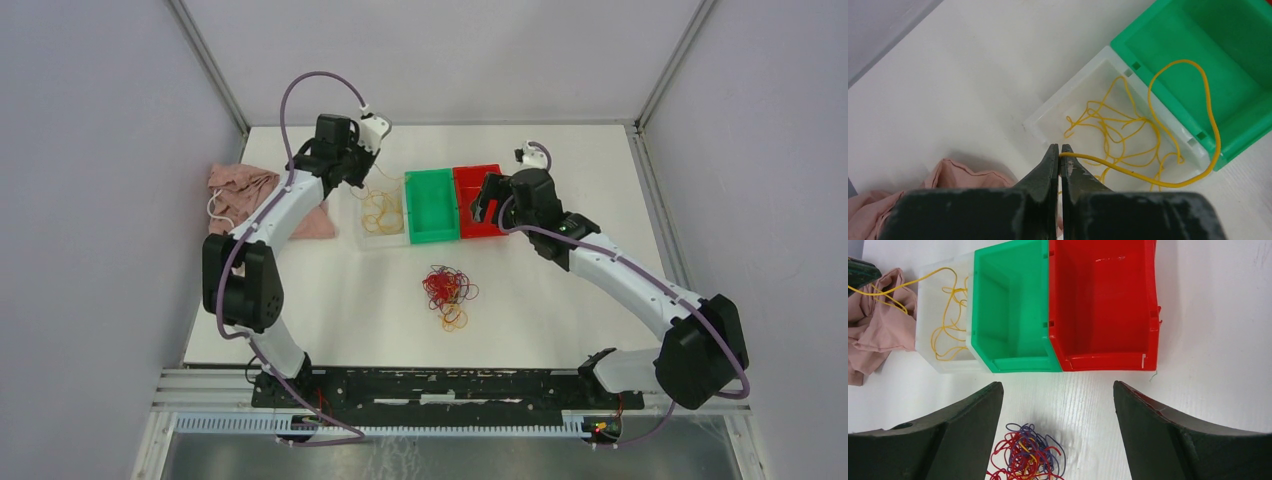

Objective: Untangle the cables

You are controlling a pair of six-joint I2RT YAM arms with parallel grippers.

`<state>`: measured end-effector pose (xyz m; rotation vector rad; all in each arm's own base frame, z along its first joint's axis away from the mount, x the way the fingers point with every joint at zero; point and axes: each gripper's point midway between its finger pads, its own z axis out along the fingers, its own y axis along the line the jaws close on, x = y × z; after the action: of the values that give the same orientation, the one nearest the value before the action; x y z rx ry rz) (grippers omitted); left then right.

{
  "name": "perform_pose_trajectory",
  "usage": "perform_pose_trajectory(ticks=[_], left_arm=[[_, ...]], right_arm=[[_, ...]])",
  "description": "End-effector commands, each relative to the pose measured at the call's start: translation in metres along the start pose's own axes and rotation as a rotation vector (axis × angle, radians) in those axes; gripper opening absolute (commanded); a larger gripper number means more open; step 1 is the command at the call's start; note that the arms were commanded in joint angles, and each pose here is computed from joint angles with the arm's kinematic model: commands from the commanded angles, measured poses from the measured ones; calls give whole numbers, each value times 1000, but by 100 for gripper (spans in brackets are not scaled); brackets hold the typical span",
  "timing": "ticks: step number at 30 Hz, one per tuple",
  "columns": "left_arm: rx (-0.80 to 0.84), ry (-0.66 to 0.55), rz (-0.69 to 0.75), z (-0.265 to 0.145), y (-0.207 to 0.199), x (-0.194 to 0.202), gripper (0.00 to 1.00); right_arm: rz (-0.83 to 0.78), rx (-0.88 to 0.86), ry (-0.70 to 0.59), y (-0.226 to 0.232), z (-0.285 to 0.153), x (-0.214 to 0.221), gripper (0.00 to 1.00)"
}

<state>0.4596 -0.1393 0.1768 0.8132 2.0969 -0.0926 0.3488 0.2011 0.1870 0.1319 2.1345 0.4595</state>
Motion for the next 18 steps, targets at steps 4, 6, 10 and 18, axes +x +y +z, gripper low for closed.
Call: perform_pose_trajectory(ticks=[4,6,10,18], left_arm=[[-119,-42,17,-15,33,1,3],[-126,-38,36,-17,34,4,3],[-77,-80,-57,-14,24,-7,3],[83,-113,-216,8,-23,-20,3]], right_arm=[[43,-67,-30,17,7,-10,84],[43,-69,-28,17,8,-9,84],[44,-66,-26,16,9,-7,82],[37,-57,-30,10,6,-4,82]])
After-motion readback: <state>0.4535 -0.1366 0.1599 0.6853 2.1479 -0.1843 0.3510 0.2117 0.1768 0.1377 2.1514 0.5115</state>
